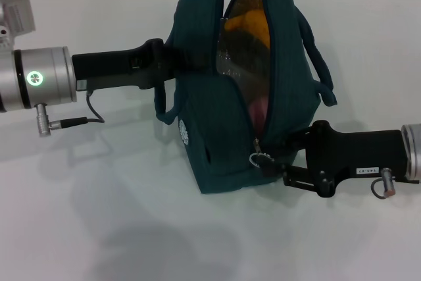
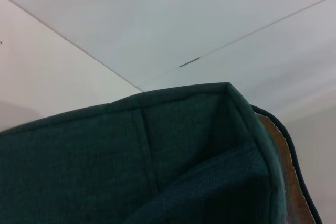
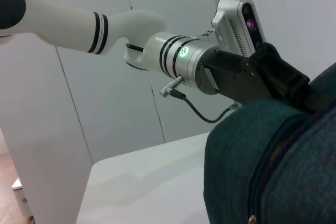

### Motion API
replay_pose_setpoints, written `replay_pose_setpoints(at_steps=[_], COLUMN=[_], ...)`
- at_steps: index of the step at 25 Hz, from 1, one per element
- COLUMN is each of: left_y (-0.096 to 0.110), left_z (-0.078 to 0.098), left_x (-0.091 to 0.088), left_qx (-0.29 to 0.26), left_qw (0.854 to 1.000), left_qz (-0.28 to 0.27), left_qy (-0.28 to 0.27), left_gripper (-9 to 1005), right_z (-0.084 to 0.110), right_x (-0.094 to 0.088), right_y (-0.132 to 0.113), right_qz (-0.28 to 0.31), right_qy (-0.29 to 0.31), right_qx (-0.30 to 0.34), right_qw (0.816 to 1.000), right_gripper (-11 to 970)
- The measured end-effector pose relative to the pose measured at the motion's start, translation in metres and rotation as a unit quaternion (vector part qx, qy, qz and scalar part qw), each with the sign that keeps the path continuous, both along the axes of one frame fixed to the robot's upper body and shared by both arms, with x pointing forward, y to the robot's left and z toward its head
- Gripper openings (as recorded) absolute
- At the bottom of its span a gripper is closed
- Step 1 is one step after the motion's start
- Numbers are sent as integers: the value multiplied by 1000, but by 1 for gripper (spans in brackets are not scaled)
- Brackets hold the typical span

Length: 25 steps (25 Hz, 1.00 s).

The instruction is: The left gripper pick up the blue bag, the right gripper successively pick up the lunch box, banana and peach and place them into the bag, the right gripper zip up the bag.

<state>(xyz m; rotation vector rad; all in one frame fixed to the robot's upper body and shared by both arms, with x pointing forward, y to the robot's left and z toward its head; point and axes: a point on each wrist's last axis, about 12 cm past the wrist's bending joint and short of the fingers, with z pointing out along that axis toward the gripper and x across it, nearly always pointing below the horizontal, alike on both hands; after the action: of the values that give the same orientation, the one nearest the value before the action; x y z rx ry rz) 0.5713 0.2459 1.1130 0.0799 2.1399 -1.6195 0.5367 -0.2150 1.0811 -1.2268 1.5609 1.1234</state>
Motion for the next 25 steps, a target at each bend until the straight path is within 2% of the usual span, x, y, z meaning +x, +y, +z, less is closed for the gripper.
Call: replay_pose_setpoints(at_steps=[11, 15, 25], left_y=[1, 1, 2], left_z=[0, 0, -4], left_x=[0, 0, -4], left_qx=[0, 0, 1], left_qw=[1000, 1000, 1000], left_qz=[1, 1, 3], left_qy=[1, 1, -3], left_gripper=[36, 37, 43], right_z=[0, 0, 11], right_x=[0, 0, -8], right_y=[-1, -1, -17], right_qz=[-8, -12, -12], right_qy=[-5, -5, -31], right_qx=[6, 7, 31], right_qw=[1000, 1000, 999], right_gripper=[151, 6, 7])
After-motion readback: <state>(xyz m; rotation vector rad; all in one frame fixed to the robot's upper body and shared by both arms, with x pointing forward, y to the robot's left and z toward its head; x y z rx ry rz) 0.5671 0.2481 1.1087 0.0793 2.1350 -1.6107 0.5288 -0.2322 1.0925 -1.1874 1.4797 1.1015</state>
